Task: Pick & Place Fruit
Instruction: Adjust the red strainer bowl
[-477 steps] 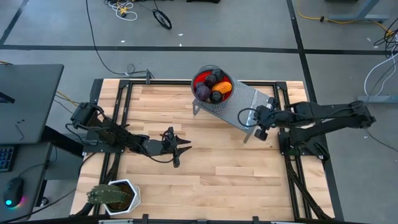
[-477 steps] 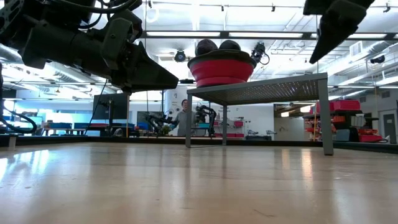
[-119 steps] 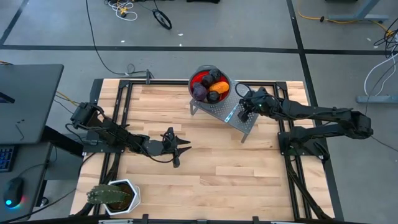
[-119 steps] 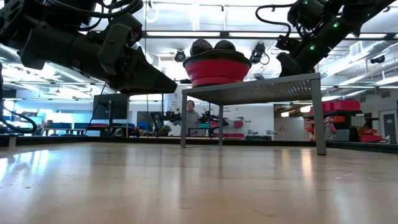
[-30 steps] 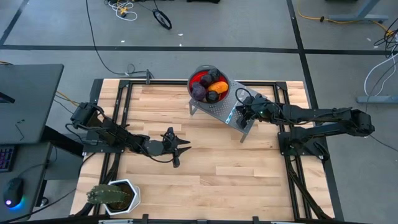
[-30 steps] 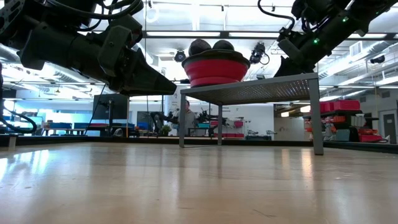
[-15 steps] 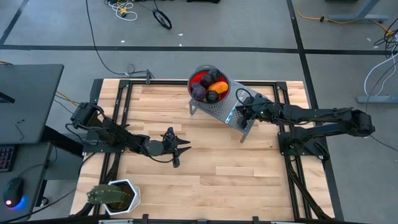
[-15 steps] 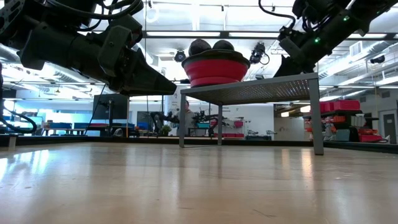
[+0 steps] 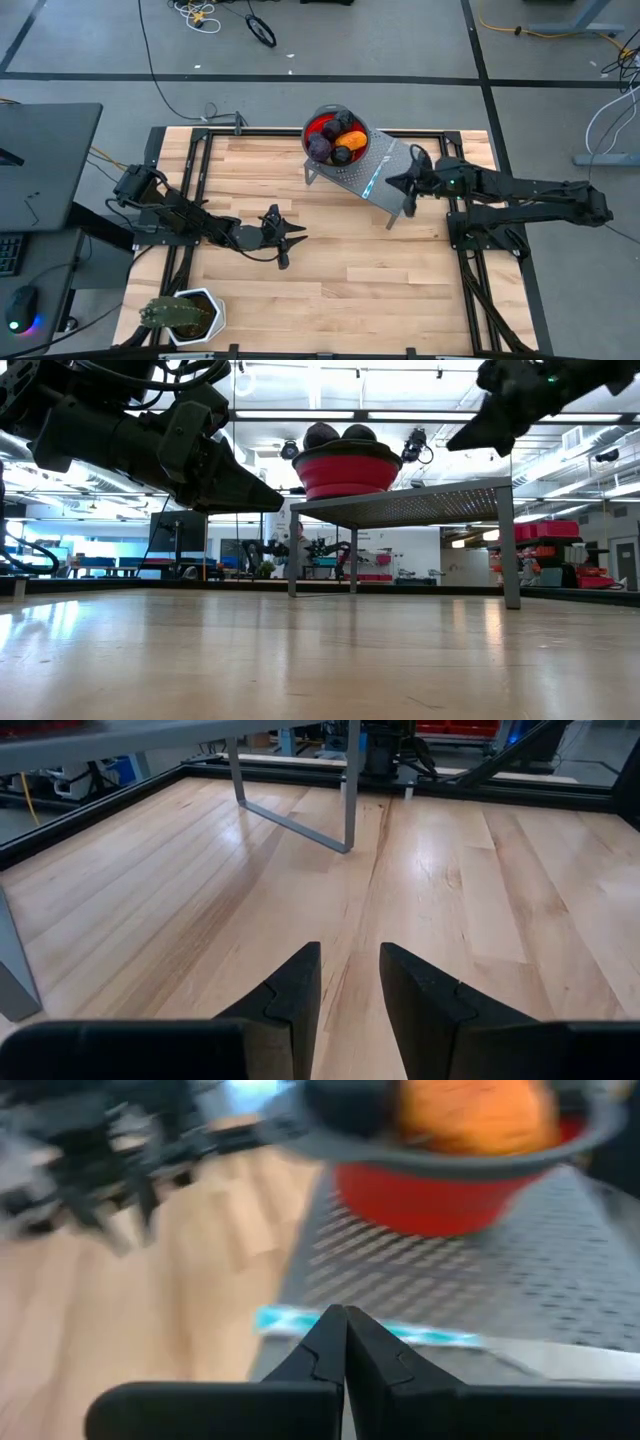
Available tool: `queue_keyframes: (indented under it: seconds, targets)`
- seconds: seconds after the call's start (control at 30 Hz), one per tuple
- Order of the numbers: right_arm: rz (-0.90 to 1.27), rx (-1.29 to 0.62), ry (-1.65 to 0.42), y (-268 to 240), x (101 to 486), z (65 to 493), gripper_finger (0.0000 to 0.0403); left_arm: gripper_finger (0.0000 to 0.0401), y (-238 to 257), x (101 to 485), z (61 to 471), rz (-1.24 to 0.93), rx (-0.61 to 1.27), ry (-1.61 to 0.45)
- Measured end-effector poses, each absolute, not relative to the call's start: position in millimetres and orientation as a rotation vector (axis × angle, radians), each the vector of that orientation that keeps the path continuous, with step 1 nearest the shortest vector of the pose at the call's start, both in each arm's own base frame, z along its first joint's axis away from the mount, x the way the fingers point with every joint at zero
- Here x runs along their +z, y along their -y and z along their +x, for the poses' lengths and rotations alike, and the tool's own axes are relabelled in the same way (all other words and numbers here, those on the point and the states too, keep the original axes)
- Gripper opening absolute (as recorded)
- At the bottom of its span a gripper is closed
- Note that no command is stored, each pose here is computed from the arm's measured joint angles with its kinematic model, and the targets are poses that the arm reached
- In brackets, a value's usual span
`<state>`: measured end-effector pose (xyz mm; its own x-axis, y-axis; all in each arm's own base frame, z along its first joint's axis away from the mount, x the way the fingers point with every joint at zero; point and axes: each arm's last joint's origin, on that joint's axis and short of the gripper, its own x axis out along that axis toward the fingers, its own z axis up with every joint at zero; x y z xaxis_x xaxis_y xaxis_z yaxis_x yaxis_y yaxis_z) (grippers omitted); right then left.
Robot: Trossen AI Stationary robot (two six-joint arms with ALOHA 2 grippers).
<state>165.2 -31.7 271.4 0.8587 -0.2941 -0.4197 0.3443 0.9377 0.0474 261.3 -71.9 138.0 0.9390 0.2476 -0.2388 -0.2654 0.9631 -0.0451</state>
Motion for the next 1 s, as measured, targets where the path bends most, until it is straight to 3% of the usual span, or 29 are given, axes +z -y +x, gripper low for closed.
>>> queue_keyframes:
  seconds: [0.2,0.57,0.87,1.0]
  targets:
    - [0.094,-0.159,-0.381,18,260,156,0.0005,0.0113,69,147,264,-0.055,0.261,-0.148]
    - [0.049,-0.152,-0.253,3,260,127,0.0005,0.0090,42,204,255,0.019,0.255,0.052]
    - [0.092,-0.180,-0.254,1,234,116,0.0005,0.0032,-35,223,233,0.003,0.603,-0.032]
    - [0.092,-0.179,-0.247,1,232,116,0.0005,0.0008,-74,222,226,-0.095,0.619,-0.009]
